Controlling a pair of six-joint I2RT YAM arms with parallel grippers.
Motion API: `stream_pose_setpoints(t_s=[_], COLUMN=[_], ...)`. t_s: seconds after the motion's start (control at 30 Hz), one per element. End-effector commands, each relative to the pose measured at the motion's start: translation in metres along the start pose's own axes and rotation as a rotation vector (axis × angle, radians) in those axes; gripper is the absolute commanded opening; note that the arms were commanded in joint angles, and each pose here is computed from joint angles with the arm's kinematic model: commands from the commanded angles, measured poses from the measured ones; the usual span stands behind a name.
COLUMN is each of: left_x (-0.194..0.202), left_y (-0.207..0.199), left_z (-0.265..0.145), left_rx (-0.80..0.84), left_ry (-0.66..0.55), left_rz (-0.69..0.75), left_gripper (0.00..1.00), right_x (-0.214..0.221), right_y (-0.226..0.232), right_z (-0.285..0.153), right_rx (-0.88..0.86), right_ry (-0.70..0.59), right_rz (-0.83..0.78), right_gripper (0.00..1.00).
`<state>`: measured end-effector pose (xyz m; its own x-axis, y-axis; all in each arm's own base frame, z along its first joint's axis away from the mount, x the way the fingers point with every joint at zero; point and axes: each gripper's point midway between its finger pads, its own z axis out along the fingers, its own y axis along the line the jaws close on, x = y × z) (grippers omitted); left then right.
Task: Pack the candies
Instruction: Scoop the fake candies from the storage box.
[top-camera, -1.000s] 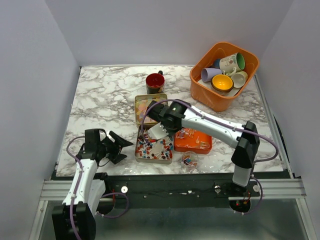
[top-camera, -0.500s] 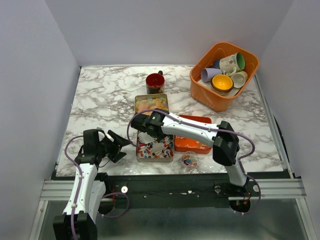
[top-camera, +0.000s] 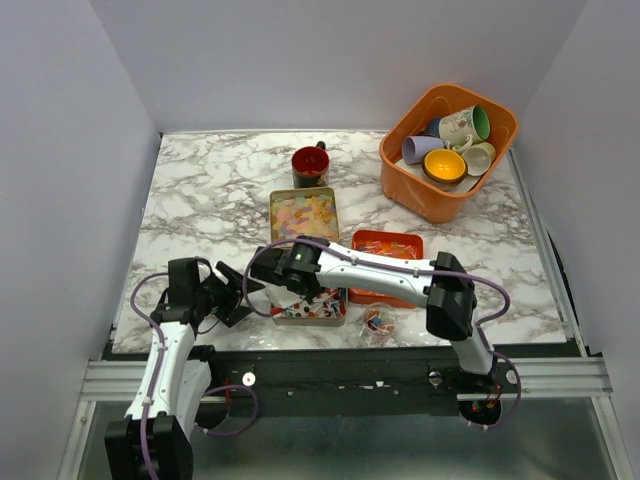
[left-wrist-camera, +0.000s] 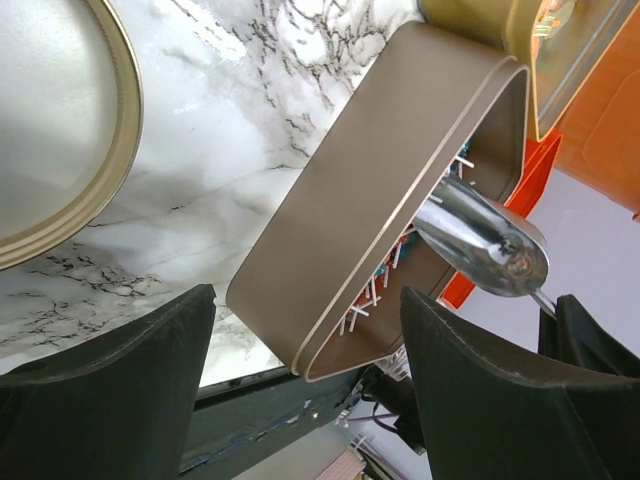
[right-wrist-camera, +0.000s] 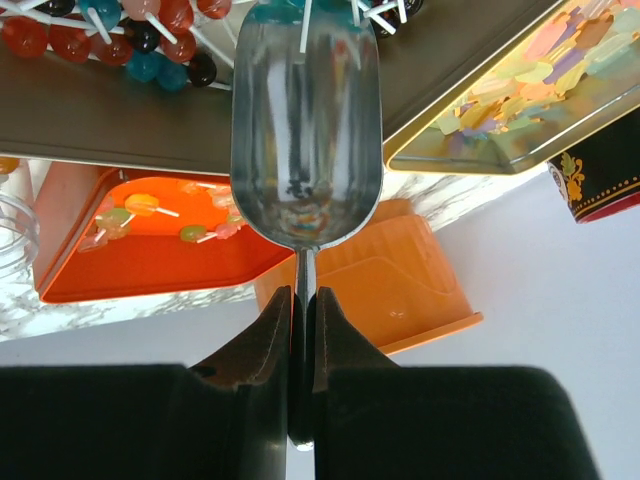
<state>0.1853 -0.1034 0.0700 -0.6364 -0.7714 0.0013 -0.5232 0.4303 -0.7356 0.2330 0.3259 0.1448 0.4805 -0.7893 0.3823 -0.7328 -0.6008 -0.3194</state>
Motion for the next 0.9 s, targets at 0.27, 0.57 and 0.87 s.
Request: stream_pose_setpoints(t_s=[0.27, 0.57, 0.87], left_x=[0.012, 0.023, 0.026], left_y=[0.005, 0.013, 0.012], left_z=[0.017, 0.029, 0.036], left_rx=[-0.060, -0.132, -0.143], left_ry=[0.145, 0.215, 0.234], left_rz=[-0.123, -0.127, -0.116], left_gripper=[0.77, 0.57, 0.53], right_x=[-0.027, -0.038, -0.062], right_y=[0.028, 0.018, 0.016], right_z=[0.002, 0.007, 0.006], right_rx=[-0.115, -0.137, -0.165], right_ry=[-0.195, -0.289, -0.400], right_rz=[-0.044, 0.045, 0.040], right_gripper=[0.01, 0.01, 0.01])
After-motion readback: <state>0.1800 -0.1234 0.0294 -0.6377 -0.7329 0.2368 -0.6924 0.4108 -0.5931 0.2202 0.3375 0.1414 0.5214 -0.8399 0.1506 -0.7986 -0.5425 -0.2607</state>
